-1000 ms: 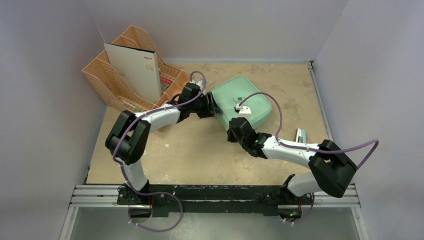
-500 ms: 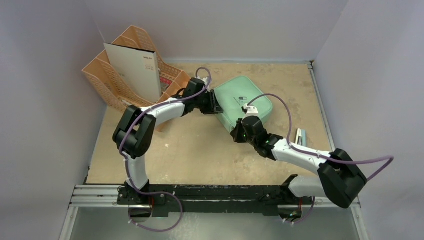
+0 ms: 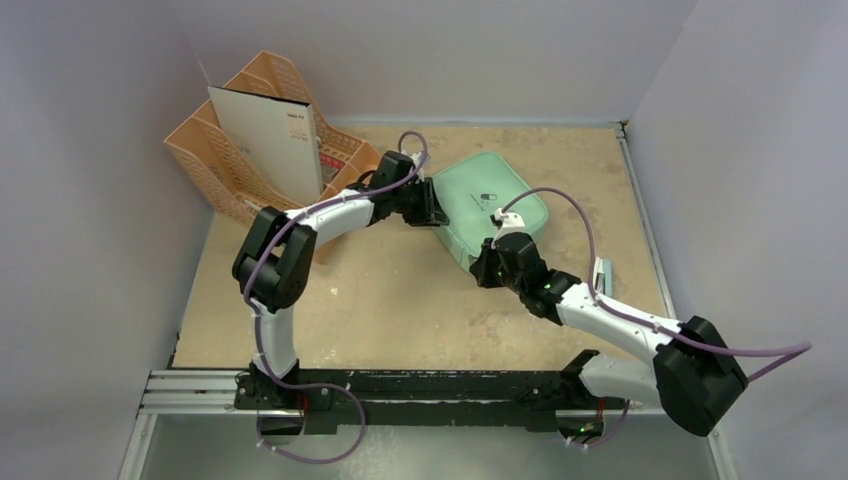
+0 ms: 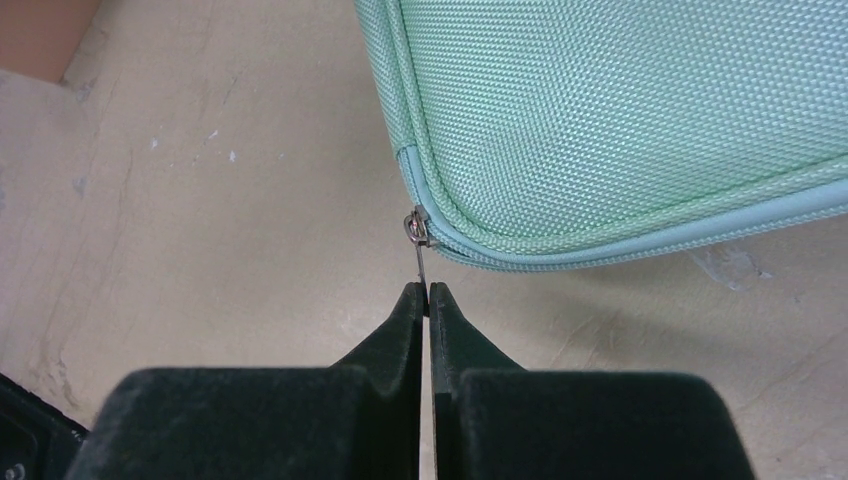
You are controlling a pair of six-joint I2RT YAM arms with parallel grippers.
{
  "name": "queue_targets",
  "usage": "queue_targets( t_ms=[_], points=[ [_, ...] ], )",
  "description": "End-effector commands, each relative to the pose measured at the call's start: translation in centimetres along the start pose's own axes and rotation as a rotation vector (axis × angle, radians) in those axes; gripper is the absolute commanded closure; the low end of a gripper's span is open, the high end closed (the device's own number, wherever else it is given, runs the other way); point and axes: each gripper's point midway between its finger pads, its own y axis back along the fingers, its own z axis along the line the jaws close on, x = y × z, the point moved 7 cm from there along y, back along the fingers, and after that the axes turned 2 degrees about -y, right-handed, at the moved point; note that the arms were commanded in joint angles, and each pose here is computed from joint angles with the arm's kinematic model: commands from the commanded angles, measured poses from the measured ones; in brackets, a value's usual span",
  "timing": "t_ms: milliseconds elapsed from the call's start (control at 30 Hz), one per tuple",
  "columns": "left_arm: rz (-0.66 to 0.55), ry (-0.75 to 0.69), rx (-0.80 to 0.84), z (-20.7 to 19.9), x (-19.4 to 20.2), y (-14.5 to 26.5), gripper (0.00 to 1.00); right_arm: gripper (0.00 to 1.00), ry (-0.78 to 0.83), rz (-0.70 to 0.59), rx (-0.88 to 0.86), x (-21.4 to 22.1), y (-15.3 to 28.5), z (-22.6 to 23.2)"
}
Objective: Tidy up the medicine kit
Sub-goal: Zip the medicine box at the center of the board.
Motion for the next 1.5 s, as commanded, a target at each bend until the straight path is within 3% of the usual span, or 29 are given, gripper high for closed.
queue_targets(
  t_ms=[0,233,567,733,900,1000,1067,1200,1467],
  points=[
    [-0.046,-0.032,-0.204,4.9,-0.9,-1.4,0.76,1.0,0.048,0.211,0.118,3.4,2.1,-2.5],
    [-0.045,-0.043,-0.203,4.9,-0.9,-1.4,0.76,1.0,0.04,0.228,0.127,3.9,2.8,-3.1],
    [-0.03,-0.047,-0.052,2.4,0.0,1.1,0.69,1.0,0.012,0.132,-0.039,1.5,2.4,-0.3],
    [-0.063,-0.078,-0.025,1.0,0.0,3.9,0.64,1.0,-0.229,0.101,-0.079,0.9,2.6,1.2],
    [-0.086,-0.09,0.004,0.3,0.4,5.5,0.62,1.0,-0.438,-0.037,-0.124,-1.2,3.4,2.3],
    [-0.079,-0.094,0.031,0.4,0.7,5.1,0.6,1.0,-0.444,-0.107,-0.122,-1.8,3.9,2.0],
    [-0.055,-0.098,0.042,0.3,0.8,5.1,0.59,0.92,-0.588,-0.141,-0.14,-2.5,4.5,2.4],
    [-0.076,-0.12,0.066,-0.2,0.7,5.7,0.58,0.89,-0.588,-0.153,-0.144,-3.5,6.1,2.8],
    [-0.06,-0.153,0.05,0.2,0.2,6.7,0.53,0.89,-0.573,-0.061,0.047,-4.1,8.7,2.3]
  ],
)
